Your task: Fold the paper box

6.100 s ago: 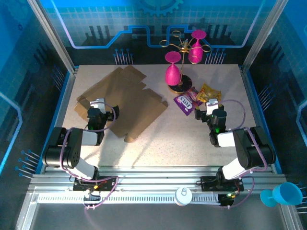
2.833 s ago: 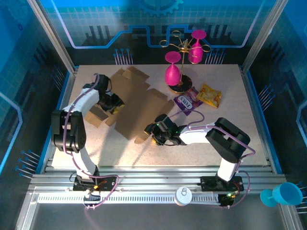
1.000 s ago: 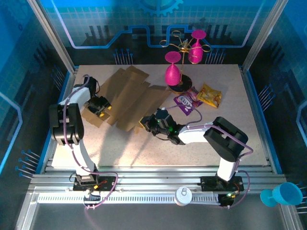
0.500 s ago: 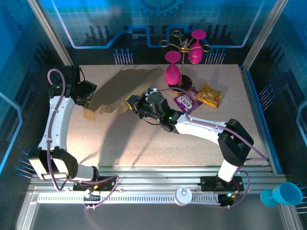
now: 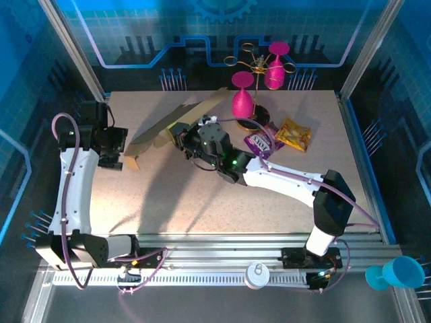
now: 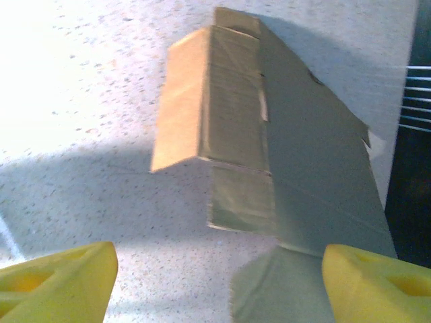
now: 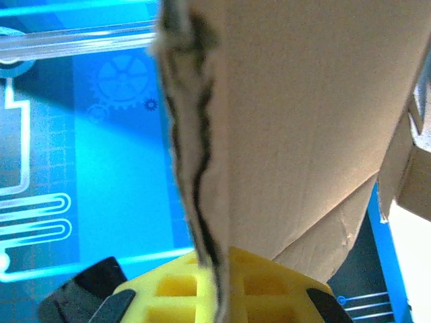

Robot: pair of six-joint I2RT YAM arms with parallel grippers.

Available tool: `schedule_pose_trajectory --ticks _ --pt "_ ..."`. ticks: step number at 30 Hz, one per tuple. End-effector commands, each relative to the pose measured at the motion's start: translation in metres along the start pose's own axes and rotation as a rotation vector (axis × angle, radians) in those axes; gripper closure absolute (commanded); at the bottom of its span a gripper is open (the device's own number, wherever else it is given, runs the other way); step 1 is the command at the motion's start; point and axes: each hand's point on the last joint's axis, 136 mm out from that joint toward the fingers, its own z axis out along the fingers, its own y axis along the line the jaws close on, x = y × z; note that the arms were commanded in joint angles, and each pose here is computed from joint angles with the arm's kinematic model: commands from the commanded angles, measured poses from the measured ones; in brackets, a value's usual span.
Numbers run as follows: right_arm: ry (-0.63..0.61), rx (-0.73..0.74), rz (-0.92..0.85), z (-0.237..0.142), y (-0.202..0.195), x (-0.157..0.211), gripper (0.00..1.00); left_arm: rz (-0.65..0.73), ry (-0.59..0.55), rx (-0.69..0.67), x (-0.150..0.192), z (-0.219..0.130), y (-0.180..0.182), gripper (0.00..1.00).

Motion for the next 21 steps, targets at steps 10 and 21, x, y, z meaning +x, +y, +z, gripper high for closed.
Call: schedule_pose_trajectory --ticks 10,21 --pt "-0.065 -0.111 0.087 0.003 0.059 -0.003 1.00 -0.497 0.124 0.150 0.001 0.063 0.017 0.01" --pt "-0.091 -0.123 0.130 0.008 0.076 -0.021 1.00 -0.745 0.168 0.274 -0.007 0.092 -0.002 0.01"
